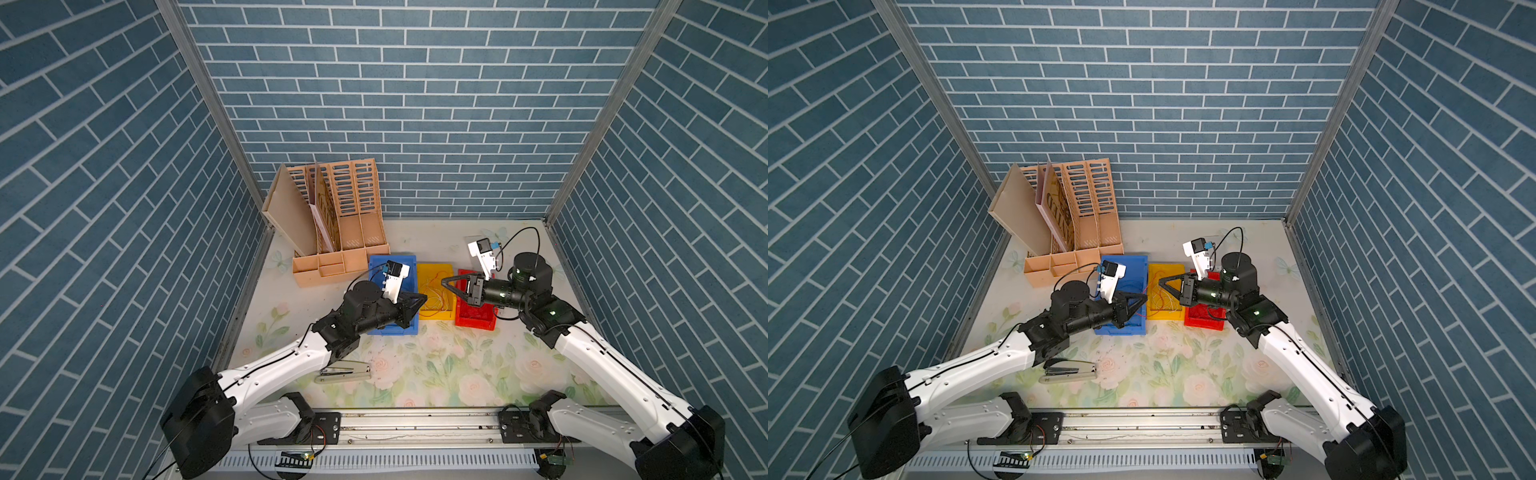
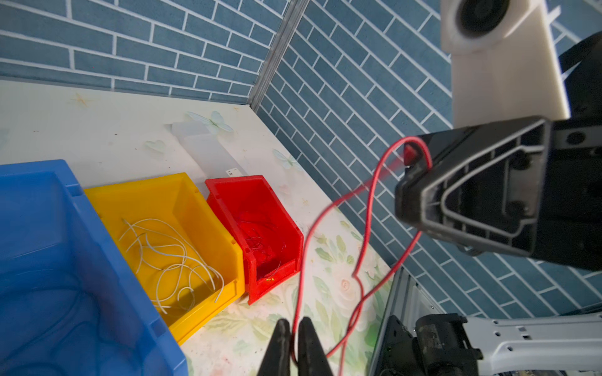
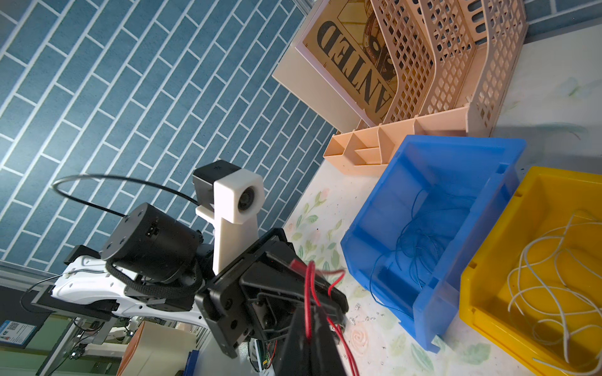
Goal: Untangle and sort cables by color
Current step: Untie the cable.
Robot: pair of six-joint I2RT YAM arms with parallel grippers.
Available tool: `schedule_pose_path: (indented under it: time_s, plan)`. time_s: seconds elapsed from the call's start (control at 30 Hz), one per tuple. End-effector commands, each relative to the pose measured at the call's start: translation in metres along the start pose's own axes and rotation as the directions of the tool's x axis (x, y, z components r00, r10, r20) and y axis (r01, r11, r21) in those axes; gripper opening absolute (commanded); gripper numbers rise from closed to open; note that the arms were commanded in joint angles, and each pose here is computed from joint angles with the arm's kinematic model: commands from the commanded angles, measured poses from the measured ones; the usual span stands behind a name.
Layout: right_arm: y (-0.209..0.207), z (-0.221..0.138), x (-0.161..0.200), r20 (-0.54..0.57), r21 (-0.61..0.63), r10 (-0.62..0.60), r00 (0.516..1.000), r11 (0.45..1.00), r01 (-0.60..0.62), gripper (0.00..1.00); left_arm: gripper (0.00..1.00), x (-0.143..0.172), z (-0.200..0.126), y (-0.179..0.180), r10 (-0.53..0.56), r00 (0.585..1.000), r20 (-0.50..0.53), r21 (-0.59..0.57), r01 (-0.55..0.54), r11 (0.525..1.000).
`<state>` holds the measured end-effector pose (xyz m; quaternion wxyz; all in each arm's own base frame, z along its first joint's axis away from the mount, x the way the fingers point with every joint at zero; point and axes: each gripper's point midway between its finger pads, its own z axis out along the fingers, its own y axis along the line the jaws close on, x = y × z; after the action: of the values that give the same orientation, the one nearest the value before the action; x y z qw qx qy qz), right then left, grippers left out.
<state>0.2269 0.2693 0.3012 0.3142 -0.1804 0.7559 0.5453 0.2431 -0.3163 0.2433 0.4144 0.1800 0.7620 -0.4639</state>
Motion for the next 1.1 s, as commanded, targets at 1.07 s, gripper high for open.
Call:
schedule_pose_path:
  time_s: [1.07]
  plan:
    - [-0.060, -0.053, -0.034, 0.160, 0.378, 0.022, 0.987, 0.922, -0.082, 0.00, 0.05, -0.040, -0.071, 0.044, -0.014, 0.975, 0.220, -0.307, 0.083, 0.948]
